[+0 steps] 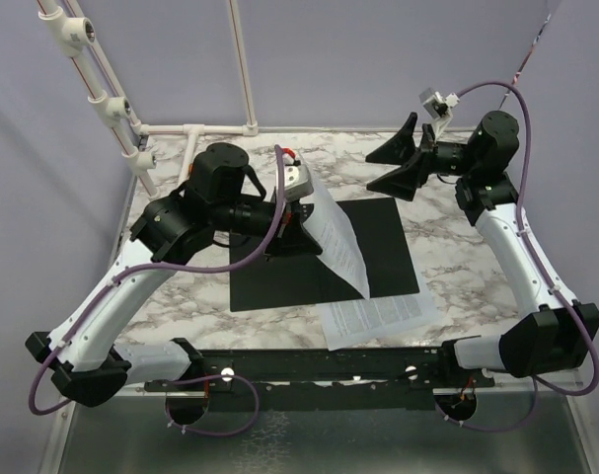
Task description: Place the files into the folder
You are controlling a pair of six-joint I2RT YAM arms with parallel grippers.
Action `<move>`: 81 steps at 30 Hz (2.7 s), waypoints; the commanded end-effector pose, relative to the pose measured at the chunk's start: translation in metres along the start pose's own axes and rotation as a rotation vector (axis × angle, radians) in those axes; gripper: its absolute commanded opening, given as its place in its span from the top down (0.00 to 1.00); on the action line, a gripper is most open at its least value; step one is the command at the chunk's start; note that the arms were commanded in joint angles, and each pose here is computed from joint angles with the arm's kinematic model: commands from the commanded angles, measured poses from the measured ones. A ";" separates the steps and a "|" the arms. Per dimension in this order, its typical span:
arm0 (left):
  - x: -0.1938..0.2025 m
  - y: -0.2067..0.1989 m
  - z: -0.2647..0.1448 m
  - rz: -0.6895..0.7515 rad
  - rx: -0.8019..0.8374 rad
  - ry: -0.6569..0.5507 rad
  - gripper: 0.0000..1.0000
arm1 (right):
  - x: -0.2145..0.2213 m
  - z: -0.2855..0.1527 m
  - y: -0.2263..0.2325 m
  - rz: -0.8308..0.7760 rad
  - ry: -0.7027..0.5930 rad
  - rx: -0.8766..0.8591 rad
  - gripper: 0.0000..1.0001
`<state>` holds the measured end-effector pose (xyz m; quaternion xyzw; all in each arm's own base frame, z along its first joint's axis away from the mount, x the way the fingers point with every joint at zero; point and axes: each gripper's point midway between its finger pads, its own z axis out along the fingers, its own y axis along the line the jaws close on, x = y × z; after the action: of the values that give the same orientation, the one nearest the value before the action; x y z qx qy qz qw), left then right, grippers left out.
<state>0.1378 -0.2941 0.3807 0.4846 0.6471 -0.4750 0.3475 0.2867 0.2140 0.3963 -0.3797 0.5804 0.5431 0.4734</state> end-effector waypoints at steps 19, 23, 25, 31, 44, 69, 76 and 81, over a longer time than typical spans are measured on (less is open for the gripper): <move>0.005 -0.091 -0.022 0.156 0.316 -0.039 1.00 | 0.040 0.072 0.051 0.061 0.176 -0.484 0.00; 0.007 -0.098 -0.020 0.161 0.348 -0.032 1.00 | 0.057 0.077 0.061 0.088 0.214 -0.543 0.00; 0.008 -0.101 -0.019 0.161 0.364 -0.025 1.00 | 0.065 0.077 0.066 0.093 0.225 -0.558 0.00; 0.011 -0.109 -0.016 0.165 0.398 -0.014 1.00 | 0.078 0.072 0.081 0.100 0.246 -0.579 0.00; 0.018 -0.101 -0.014 0.175 0.346 0.003 1.00 | 0.075 0.048 0.125 0.072 0.205 -0.591 0.04; 0.022 -0.082 -0.023 0.144 0.159 -0.002 1.00 | 0.060 0.005 0.191 -0.072 0.190 -0.646 0.41; 0.023 -0.071 -0.020 0.128 0.100 -0.002 1.00 | 0.063 0.001 0.197 -0.041 0.199 -0.648 0.46; 0.016 -0.067 -0.024 0.125 0.049 -0.032 1.00 | 0.067 -0.002 0.200 -0.027 0.197 -0.613 0.47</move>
<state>0.0616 -0.2735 0.3830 0.5433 0.5921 -0.4866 0.3427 0.0948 0.2496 0.3898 -0.5601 0.4313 0.6400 0.3009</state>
